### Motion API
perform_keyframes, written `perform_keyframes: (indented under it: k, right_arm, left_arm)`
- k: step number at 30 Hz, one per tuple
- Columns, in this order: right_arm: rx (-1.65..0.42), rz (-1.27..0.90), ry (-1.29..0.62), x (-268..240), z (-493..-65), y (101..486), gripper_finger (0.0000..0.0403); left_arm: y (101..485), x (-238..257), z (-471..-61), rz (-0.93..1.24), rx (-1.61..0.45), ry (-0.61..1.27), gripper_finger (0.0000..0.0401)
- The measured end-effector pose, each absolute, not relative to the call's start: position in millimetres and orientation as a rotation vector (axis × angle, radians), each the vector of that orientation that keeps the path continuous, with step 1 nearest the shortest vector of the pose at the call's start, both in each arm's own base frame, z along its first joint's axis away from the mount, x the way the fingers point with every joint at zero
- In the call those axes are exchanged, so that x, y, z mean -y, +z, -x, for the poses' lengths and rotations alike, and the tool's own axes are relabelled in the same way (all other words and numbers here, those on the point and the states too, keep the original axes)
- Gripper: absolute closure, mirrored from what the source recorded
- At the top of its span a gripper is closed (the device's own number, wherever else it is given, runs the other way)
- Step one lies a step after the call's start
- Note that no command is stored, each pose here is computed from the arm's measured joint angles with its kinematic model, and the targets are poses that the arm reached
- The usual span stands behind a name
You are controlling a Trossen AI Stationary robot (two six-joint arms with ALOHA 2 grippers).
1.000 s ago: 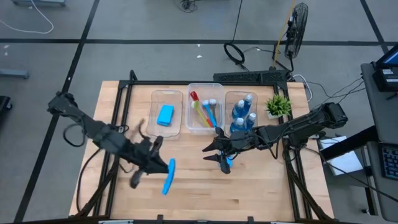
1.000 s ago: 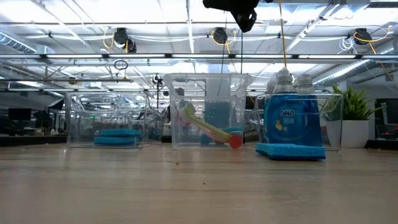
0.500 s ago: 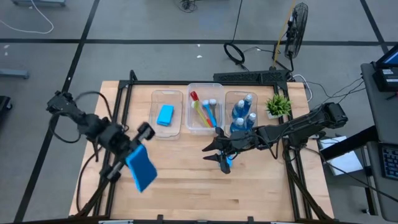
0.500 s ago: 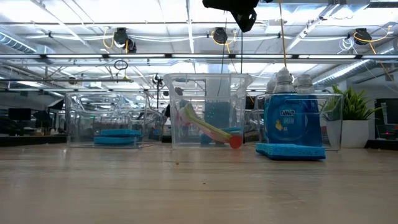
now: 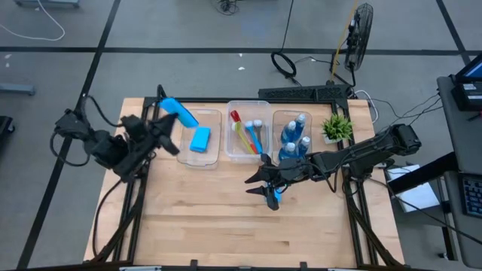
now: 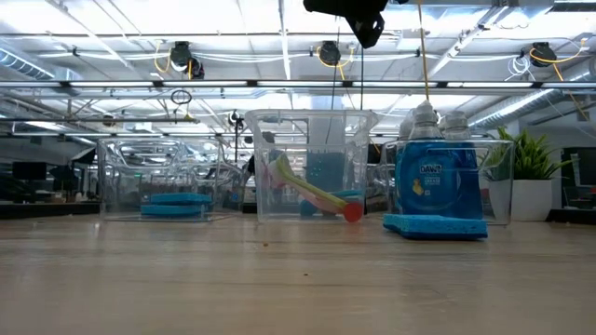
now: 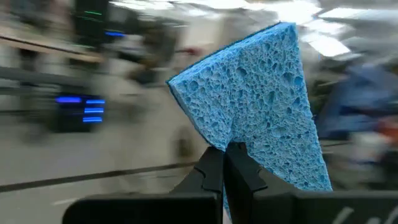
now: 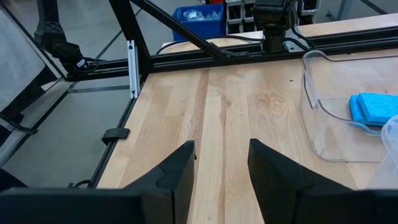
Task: Pick & Place Kitchen Sink Supplies
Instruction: Put the blue sponge into the left transparent bin
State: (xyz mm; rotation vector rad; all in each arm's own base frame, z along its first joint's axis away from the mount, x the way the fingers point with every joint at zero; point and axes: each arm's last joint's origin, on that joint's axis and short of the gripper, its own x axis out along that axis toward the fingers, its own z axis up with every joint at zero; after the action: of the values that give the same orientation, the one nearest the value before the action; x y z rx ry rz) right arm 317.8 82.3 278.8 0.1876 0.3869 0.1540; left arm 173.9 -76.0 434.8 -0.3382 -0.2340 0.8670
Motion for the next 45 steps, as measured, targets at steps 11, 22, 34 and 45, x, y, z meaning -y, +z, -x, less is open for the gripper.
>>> perform_keyframes:
  k: [11,22,34,45]
  right_arm:
    - [-0.386,-0.190,0.143,-79,-319,279,0.0268]
    - [-0.386,-0.190,0.143,-79,-319,279,0.0268]
    - [-0.386,-0.190,0.143,-79,-319,279,0.0268]
    - [-0.382,-0.185,0.117,-78,-319,279,0.0268]
  left_arm:
    - [443,45,-170,0.094,0.060,1.145,0.0401]
    - [441,14,-177,-0.052,-0.042,1.329,0.0401]
    - [399,4,-190,-0.102,-0.083,1.326,0.0401]
    - [331,-45,-184,0.317,-0.438,1.177,0.0401]
